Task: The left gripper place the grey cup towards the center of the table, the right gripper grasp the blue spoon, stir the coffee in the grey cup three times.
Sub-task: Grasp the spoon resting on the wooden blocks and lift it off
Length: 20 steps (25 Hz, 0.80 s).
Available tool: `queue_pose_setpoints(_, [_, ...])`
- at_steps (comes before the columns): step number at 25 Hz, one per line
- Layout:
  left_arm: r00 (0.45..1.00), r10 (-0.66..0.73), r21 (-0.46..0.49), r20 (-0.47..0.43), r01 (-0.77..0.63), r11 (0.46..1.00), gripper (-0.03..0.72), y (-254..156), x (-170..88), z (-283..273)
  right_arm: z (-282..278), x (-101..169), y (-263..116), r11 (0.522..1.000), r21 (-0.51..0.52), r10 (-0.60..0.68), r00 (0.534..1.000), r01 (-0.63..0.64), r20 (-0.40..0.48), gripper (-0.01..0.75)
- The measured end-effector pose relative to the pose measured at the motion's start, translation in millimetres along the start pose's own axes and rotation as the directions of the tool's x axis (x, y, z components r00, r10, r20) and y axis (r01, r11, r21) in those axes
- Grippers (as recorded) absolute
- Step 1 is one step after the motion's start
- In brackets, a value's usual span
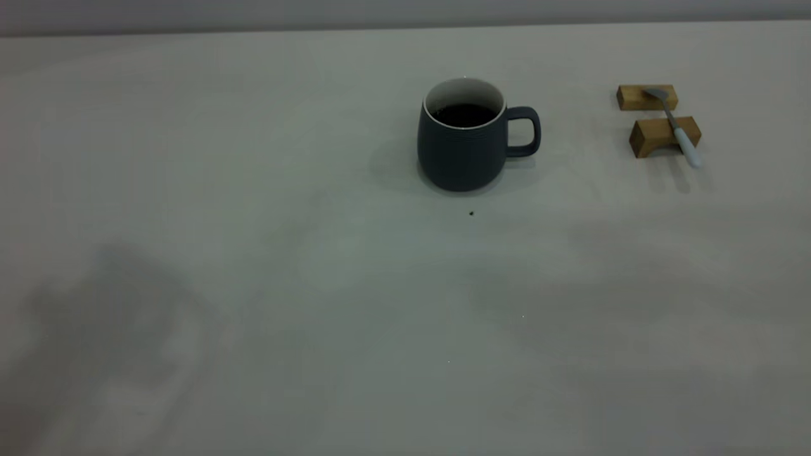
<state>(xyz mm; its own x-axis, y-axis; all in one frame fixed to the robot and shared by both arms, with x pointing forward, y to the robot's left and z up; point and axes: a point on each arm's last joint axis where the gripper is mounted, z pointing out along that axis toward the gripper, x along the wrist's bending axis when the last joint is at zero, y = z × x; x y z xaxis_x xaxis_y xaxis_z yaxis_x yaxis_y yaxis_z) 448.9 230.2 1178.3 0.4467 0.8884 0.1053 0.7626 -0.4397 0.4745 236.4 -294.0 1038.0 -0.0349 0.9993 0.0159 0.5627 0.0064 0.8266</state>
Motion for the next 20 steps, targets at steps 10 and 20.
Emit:
queue_pose_setpoints(10, [0.936,-0.314,-0.051,-0.158,0.310,0.949,0.585,-149,3,-20,0,0,0,1.000,0.000,0.000,1.000,0.000,0.000,0.240])
queue_pose_setpoints(20, [0.852,-0.493,-0.176,-0.175,0.466,0.867,0.585,-246,-35,14,0,0,0,1.000,0.000,0.000,1.000,0.000,0.000,0.240])
